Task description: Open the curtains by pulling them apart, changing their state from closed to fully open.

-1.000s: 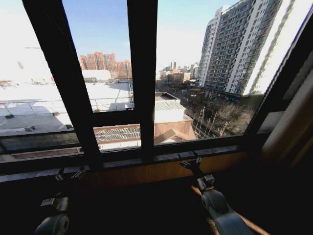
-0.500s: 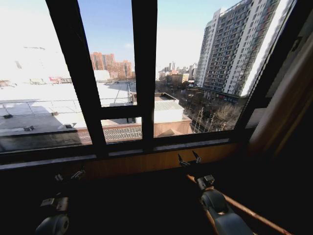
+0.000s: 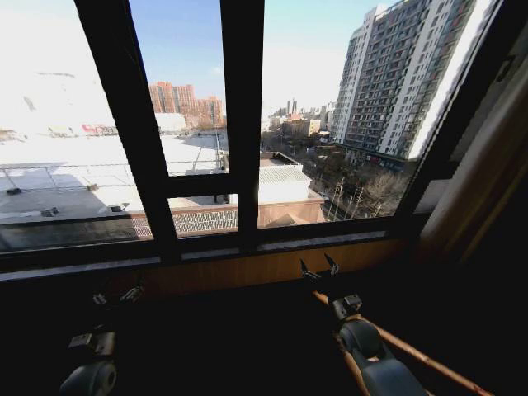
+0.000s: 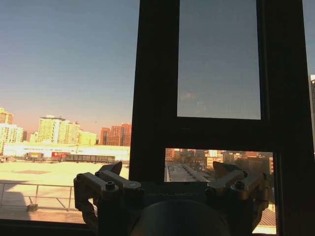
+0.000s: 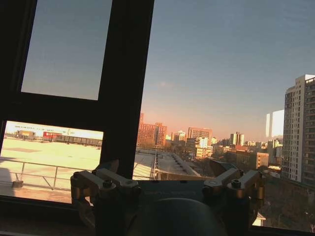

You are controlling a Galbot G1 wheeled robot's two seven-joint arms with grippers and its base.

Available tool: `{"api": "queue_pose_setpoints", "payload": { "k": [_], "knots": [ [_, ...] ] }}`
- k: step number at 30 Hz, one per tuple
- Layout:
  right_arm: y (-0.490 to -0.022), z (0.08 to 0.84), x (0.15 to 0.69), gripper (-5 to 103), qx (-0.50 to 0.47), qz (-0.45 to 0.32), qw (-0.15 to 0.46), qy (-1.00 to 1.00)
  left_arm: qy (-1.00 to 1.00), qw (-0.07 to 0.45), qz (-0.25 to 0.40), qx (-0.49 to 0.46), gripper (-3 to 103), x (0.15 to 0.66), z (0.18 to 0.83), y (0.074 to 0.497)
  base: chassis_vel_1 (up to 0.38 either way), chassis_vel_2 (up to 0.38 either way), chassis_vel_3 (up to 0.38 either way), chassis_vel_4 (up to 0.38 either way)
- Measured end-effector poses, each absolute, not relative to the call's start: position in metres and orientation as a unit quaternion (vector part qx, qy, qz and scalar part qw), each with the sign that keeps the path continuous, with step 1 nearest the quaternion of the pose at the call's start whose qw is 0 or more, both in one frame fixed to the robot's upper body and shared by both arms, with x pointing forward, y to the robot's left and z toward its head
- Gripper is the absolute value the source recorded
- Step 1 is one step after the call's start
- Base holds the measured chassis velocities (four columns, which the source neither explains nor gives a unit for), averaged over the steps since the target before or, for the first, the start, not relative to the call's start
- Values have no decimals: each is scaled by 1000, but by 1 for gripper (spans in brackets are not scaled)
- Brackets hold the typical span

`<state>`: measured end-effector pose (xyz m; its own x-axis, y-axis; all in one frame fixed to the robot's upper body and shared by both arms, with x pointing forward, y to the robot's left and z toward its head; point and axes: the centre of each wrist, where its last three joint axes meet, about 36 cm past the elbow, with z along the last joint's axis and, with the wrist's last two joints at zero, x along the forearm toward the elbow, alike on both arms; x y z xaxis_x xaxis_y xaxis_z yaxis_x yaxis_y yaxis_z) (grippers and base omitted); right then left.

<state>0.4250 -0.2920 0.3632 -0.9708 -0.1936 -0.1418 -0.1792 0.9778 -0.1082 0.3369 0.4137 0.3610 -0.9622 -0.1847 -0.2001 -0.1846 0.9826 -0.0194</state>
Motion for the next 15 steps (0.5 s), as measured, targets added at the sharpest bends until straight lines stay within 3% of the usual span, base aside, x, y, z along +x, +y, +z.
{"api": "queue_pose_setpoints", "payload": {
  "k": [8, 15],
  "knots": [
    [-292, 363, 425, 100, -94, -47, 76, 992, 991, 101, 0, -93, 100, 337, 361, 414, -97, -161, 98, 140],
    [-292, 363, 425, 100, -94, -47, 76, 992, 991, 101, 0, -93, 100, 337, 361, 414, -22, -10, 27, 17]
  ]
}}
